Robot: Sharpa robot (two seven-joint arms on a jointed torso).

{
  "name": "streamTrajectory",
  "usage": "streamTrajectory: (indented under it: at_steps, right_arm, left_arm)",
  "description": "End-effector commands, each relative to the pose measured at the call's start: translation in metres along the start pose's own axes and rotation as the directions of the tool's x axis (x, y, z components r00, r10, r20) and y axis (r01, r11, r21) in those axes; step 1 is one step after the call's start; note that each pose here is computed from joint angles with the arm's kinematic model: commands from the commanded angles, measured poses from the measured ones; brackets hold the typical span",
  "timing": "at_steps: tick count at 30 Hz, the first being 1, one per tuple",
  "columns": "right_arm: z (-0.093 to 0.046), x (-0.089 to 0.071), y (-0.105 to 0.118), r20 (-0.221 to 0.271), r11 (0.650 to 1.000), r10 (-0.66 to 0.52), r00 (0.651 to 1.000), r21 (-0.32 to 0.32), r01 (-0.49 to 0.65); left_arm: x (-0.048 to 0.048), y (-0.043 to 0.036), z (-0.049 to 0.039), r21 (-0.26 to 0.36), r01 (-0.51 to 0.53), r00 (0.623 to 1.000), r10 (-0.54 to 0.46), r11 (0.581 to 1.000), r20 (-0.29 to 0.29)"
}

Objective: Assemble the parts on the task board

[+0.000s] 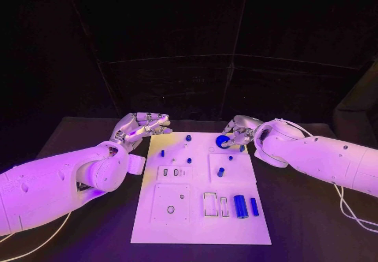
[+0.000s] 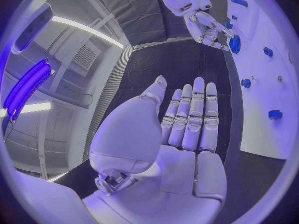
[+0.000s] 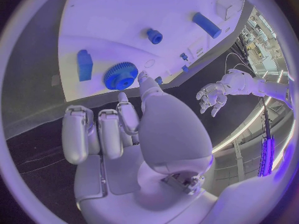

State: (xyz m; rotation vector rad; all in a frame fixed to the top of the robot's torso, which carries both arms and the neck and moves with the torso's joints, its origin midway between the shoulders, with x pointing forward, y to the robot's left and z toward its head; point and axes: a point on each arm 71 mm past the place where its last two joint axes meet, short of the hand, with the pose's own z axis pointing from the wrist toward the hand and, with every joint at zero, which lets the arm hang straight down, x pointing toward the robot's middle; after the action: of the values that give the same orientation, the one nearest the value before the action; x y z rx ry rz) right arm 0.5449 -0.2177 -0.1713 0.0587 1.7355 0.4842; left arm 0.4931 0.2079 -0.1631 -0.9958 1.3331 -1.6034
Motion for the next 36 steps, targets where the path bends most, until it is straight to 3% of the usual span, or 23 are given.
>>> streamTrajectory:
  at_steps: [1,36]
  right_arm:
    - [0.0008,0.001,-0.0005,-0.026,1.0,-0.021,0.999,0.015,0.022]
    - [0.0079,0.003,-0.0011,-0.028,0.998,-0.055,0.998,0.024,0.056]
  left_arm:
    - [0.0014,-0.001,0.0005,0.005,0.008,1.0,-0.008,1.0,-0.015]
    - [0.0011,0.0006,0.0005,-0.003,0.009,1.0,-0.009,1.0,-0.017]
